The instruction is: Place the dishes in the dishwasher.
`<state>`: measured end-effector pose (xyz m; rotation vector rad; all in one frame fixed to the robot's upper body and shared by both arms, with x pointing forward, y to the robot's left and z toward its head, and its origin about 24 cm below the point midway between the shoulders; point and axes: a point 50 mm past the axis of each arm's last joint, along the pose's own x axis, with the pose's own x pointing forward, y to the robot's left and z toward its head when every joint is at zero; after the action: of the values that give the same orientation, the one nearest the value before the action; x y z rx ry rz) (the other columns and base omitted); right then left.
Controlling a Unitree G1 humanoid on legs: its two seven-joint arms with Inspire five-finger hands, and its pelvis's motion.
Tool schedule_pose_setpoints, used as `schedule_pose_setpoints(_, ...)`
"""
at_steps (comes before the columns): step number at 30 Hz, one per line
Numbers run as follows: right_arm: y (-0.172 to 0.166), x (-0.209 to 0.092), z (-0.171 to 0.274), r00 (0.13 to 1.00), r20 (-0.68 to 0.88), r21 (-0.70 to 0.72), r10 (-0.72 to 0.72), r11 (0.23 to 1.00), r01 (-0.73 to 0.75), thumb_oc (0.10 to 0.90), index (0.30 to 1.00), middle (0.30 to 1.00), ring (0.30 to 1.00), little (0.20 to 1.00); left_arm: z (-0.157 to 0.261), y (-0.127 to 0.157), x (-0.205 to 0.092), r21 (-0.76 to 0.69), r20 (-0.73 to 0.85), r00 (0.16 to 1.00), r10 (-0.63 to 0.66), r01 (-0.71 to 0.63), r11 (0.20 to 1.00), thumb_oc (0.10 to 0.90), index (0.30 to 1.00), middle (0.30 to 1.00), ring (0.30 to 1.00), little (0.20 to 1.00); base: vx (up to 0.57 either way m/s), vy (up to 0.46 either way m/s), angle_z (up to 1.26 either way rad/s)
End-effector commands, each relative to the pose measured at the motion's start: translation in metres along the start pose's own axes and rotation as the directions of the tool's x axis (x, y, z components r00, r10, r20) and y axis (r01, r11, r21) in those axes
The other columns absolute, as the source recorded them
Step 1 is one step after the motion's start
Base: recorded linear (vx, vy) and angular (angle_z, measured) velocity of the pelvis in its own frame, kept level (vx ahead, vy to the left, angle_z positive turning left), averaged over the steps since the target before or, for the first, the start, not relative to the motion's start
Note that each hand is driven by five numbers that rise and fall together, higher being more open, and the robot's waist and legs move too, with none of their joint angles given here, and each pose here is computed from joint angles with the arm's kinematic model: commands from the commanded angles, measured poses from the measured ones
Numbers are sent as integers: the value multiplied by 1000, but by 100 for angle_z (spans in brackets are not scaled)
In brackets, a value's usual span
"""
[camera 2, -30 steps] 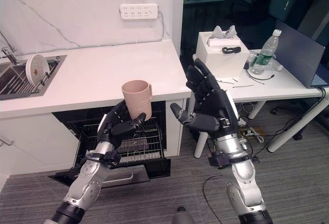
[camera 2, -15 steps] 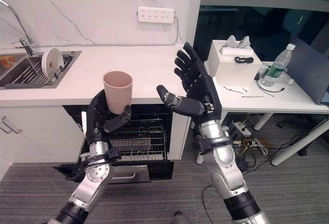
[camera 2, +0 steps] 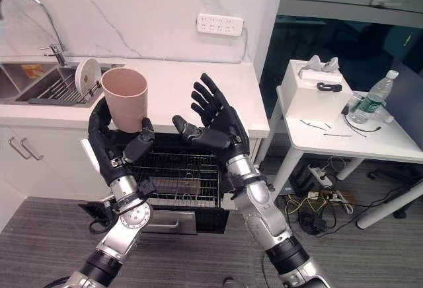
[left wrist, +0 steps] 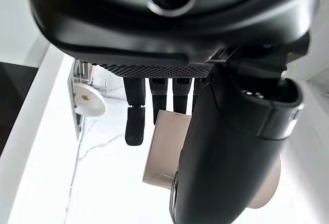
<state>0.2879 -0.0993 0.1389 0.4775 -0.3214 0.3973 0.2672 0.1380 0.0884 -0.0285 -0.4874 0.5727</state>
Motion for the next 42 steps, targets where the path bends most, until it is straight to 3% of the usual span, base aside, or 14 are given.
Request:
schedule_pose_setpoints(1, 33, 37, 46, 965, 222, 28, 140, 988, -150, 800, 900, 900, 900, 900, 47, -42, 20, -149, 275, 958, -81, 126, 981, 400, 300, 300, 300, 300, 0, 0, 0)
schedule_pose_setpoints(16, 48, 52, 39, 965, 143, 23, 221, 974, -226, 800, 900, 900, 900, 900, 42, -51, 15, -141, 264, 952, -153, 195, 971, 400, 300, 300, 300, 300, 2, -6, 5)
schedule_pose_setpoints(42, 60, 74, 25, 978, 85, -24, 193, 981, -191, 800, 900, 900, 900, 900, 44, -70, 6, -150, 263, 935, -236, 282, 948, 400, 300, 300, 300, 300, 12, -3, 2)
